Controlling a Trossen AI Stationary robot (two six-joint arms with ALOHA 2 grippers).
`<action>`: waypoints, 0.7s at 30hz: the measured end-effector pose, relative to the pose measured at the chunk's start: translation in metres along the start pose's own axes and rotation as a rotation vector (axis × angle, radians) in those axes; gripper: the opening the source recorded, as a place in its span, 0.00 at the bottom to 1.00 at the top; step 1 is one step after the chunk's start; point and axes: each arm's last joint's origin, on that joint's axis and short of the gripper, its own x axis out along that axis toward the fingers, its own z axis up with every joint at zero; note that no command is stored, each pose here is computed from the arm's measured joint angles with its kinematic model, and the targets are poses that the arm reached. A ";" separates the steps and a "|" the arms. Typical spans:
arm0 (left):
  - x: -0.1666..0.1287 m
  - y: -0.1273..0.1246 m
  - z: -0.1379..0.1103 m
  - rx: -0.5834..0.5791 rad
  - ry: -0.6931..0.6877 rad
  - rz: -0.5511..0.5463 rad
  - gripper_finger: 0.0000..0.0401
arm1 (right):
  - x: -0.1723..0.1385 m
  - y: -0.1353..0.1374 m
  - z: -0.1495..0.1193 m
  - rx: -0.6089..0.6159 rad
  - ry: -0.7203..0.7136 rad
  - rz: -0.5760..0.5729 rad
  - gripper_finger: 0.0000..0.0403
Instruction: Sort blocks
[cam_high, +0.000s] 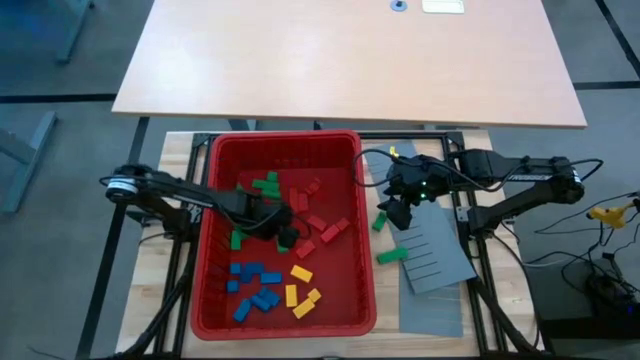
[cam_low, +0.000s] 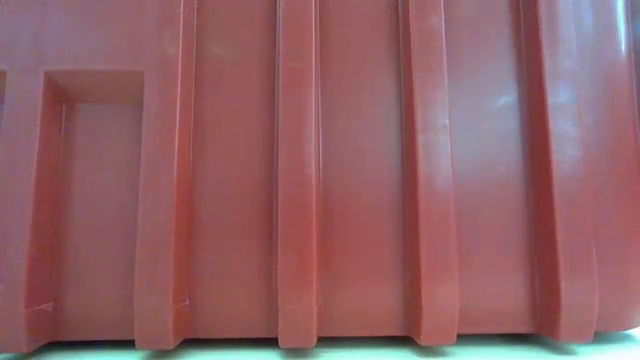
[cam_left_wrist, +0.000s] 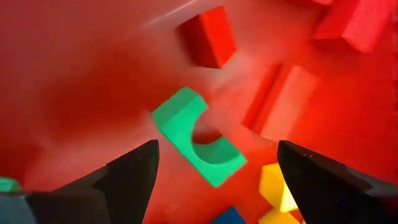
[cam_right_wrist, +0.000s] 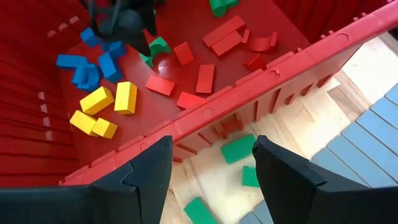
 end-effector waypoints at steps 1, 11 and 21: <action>0.004 0.000 0.000 -0.008 0.006 0.015 0.78 | 0.000 0.000 0.000 -0.002 0.000 -0.001 0.50; 0.032 0.005 0.001 -0.010 0.052 0.117 0.71 | 0.000 0.000 0.000 -0.002 -0.001 -0.002 0.49; 0.034 0.005 0.001 0.088 0.049 0.119 0.05 | 0.000 0.000 0.001 -0.002 -0.013 -0.019 0.49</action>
